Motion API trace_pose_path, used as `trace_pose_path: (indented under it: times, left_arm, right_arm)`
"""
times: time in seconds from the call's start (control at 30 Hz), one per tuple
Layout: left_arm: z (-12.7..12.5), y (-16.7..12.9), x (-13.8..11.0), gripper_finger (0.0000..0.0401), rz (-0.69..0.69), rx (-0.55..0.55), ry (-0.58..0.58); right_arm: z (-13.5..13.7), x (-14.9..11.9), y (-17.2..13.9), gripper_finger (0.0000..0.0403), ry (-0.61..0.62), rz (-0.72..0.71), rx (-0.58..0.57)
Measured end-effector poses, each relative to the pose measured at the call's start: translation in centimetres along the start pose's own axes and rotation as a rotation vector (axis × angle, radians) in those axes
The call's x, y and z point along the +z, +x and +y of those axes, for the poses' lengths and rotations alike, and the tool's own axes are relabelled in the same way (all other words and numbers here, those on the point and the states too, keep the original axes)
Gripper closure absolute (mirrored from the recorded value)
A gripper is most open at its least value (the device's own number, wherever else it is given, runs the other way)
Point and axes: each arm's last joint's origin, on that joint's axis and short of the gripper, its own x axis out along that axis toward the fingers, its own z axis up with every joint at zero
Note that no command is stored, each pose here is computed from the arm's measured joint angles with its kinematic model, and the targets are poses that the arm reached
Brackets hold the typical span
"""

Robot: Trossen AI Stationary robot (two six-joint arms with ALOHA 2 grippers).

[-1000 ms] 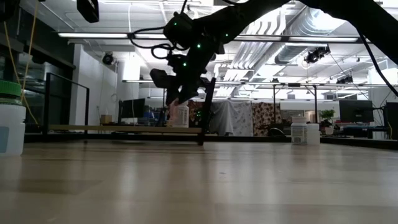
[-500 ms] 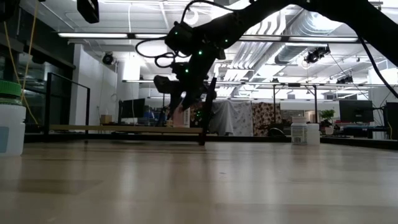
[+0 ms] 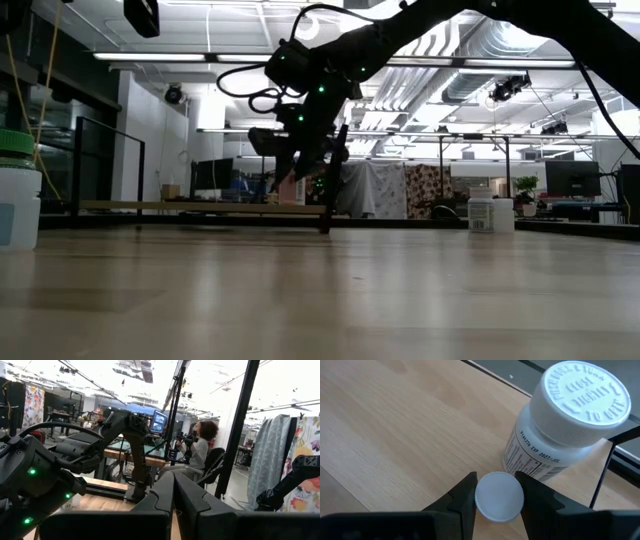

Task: Pick and place medicine bottles onto shelf by color
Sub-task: Put the pink pill bottle on the shelf, then put the big blue pill bottle on the shelf

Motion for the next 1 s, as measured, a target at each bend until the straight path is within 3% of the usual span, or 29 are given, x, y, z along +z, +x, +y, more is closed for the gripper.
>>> trace_pose_path:
  times: [0.27,0.7,1.0]
  left_arm:
    - [0.0,0.0,0.0,0.0401,0.000,0.000,0.000]
    - [0.0,0.0,0.0,0.0401,0.000,0.000,0.007]
    - [0.0,0.0,0.0,0.0401,0.000,0.000,0.007]
  right_arm:
    - [0.0,0.0,0.0,0.0278,-0.046,-0.004,-0.009]
    - [-0.1,0.1,0.0,0.0163,-0.067,-0.019,-0.039]
    - [0.2,1.3,-0.6,0.0151,-0.078,-0.051,-0.026]
